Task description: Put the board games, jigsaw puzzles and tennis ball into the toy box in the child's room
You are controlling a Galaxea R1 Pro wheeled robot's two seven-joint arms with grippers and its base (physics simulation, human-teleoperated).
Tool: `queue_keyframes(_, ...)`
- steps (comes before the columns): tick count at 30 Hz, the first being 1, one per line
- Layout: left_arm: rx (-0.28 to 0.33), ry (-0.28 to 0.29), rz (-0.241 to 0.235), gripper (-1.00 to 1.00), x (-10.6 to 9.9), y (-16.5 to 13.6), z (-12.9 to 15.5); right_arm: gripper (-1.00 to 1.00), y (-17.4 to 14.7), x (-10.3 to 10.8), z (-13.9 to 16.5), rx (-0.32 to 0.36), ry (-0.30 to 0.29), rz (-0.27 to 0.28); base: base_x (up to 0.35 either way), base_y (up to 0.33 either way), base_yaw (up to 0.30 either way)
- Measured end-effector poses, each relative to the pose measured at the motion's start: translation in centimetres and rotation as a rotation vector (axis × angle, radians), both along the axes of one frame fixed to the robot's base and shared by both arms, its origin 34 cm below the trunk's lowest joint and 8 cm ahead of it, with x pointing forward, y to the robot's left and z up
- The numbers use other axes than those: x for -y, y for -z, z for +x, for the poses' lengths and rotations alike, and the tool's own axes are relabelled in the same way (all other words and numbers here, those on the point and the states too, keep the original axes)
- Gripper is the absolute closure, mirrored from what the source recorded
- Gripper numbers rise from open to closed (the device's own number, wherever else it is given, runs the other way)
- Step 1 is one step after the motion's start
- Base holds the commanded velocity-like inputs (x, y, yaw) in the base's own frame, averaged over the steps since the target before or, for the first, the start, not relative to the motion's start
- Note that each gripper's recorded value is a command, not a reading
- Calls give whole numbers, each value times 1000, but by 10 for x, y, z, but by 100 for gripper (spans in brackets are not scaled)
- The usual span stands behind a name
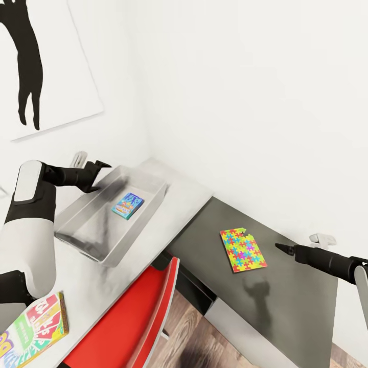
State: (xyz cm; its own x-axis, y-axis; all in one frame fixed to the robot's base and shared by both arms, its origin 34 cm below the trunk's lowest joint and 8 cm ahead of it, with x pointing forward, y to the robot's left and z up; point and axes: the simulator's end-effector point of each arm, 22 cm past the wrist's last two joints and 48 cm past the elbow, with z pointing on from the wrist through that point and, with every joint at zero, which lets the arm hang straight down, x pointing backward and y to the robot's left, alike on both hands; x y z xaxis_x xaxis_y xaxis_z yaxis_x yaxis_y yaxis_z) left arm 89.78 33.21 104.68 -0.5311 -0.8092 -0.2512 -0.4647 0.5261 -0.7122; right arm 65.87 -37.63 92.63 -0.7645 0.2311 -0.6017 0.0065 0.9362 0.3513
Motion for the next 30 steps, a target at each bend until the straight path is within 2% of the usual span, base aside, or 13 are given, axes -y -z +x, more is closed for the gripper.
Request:
queue_keyframes(15,-8,11,-23,-100,9,13,-12,-100,-2,-17,0,-1,-43,2,0,0,-74)
queue_keyframes(30,-7,16,-33,-100,13,15,-16,-100,-4,-20,0,2,-51,2,0,0,-21)
